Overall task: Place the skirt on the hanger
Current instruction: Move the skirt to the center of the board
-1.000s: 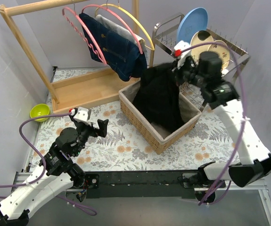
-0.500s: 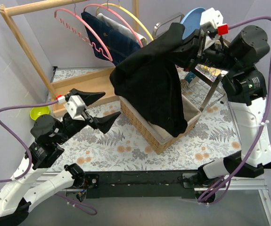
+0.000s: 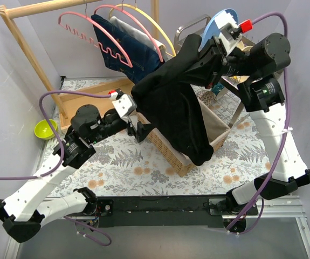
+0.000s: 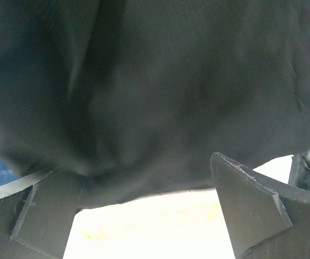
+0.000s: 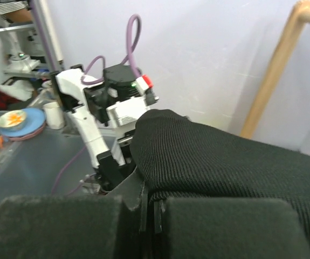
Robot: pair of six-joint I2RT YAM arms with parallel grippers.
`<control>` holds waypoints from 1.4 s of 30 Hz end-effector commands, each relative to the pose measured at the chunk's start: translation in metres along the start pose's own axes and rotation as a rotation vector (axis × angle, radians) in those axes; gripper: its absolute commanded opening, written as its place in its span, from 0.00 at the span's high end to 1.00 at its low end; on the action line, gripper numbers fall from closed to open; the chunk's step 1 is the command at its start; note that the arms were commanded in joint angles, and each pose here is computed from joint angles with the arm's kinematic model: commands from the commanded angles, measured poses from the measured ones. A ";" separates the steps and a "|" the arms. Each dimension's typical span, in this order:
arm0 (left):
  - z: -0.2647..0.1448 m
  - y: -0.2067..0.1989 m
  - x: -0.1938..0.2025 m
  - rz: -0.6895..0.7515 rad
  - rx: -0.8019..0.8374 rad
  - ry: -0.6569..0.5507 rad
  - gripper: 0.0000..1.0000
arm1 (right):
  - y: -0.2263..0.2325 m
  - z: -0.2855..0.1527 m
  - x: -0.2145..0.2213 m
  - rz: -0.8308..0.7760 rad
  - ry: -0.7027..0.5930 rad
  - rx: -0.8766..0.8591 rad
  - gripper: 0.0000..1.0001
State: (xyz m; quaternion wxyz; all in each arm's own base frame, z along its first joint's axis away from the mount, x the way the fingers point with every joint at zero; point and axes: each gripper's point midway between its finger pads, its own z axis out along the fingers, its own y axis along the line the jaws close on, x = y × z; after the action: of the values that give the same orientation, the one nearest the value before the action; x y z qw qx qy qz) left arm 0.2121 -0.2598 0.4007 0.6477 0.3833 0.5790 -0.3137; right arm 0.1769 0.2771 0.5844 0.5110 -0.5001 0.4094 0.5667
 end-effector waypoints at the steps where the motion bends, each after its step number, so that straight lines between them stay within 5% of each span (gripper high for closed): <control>1: 0.009 0.005 -0.033 0.062 0.010 -0.060 0.02 | 0.034 0.007 -0.009 -0.009 -0.026 -0.124 0.99; 4: 0.021 0.002 -0.037 0.067 0.049 -0.062 0.08 | 0.034 0.013 0.000 0.023 -0.020 -0.143 0.99; 7: 0.031 -0.008 -0.043 0.062 0.128 -0.074 0.31 | 0.034 0.018 0.008 0.051 -0.014 -0.157 0.99; 8: 0.032 -0.016 -0.046 0.060 0.178 -0.082 0.41 | 0.031 0.020 0.014 0.062 -0.009 -0.159 0.99; 9: 0.034 -0.019 -0.048 0.056 0.201 -0.085 0.66 | 0.029 0.020 0.016 0.064 -0.008 -0.155 0.99; 12: 0.028 -0.024 -0.054 0.042 0.214 -0.098 1.00 | 0.021 0.021 0.015 0.010 -0.005 -0.116 0.99; 20: -0.054 0.007 -0.139 0.030 -0.065 -0.258 1.00 | -0.010 0.011 0.015 -0.085 0.046 0.139 0.96; 26: -0.131 0.031 -0.176 -0.041 -0.302 -0.274 1.00 | -0.038 0.000 0.037 -0.117 0.109 0.291 0.62; 33: -0.143 0.036 -0.089 -0.197 -0.417 -0.135 1.00 | -0.061 -0.007 0.083 -0.077 0.190 0.355 0.35; 42: -0.106 0.014 -0.010 -0.362 -0.326 -0.085 1.00 | -0.057 -0.021 0.177 -0.082 0.367 0.277 0.32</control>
State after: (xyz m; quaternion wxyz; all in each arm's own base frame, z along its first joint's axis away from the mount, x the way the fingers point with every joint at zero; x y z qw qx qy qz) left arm 0.1720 -0.1479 0.3973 0.6578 0.1746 0.6754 -0.2841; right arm 0.2527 0.2985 0.4254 0.5113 -0.4881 0.5791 0.4062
